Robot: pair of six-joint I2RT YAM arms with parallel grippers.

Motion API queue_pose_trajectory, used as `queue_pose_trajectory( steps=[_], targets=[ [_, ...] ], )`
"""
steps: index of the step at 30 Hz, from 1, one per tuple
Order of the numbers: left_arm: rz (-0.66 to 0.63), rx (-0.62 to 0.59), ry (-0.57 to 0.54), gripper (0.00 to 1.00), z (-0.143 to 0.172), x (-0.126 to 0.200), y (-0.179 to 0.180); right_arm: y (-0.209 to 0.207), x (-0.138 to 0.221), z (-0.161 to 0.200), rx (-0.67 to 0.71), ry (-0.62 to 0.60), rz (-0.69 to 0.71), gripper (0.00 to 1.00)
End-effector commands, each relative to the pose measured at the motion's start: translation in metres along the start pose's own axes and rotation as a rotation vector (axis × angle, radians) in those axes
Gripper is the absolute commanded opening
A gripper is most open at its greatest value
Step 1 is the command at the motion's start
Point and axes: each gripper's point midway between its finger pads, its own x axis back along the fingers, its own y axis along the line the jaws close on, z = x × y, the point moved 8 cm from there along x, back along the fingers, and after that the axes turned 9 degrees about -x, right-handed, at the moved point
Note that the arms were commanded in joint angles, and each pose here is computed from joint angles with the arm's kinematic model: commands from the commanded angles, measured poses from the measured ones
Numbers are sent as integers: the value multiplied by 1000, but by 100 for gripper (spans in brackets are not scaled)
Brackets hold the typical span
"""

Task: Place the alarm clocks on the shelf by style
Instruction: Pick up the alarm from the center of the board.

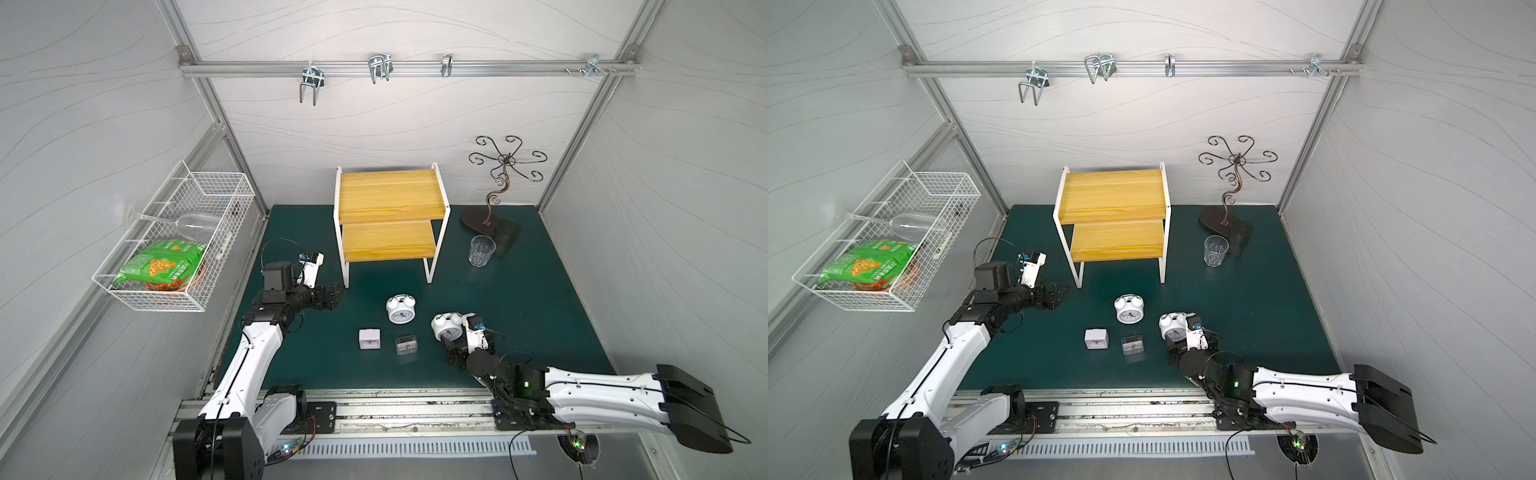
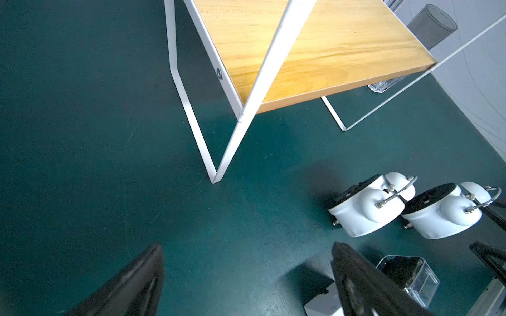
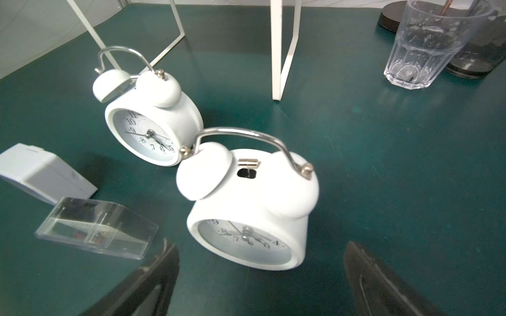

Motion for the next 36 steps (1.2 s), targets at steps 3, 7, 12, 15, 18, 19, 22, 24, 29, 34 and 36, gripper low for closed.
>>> queue_pose_trajectory(
  steps=[3,7,12,15,18,19,22,24,29,34,36],
  targets=[
    [5,-31,-33,97,-11,3,0,10,-5,-6,3,-25,-29,99],
    [7,-29,-31,97,-10,2,0,9,-8,-6,-24,-46,-13,99],
    [9,-29,-31,97,-10,2,-1,8,-16,-4,-45,-38,-1,99],
    [6,-29,-29,97,-9,2,0,8,-19,-2,-58,-33,7,99],
    [5,-29,-29,97,-10,3,0,9,-22,-1,-59,-31,9,99],
    [5,-30,-30,97,-10,3,-1,10,-24,-1,-62,-33,9,99],
    [6,-29,-29,97,-9,3,-1,11,-27,0,-62,-32,15,99],
    [7,-29,-30,97,-10,3,-1,12,-28,1,-65,-33,18,99],
    [15,-27,-30,97,-11,4,-2,14,-33,3,-68,-44,26,99],
    [13,-25,-28,97,-11,4,-2,15,-37,7,-65,-50,32,99],
    [13,-27,-28,97,-11,5,-2,14,-39,9,-63,-50,36,99]
  ],
)
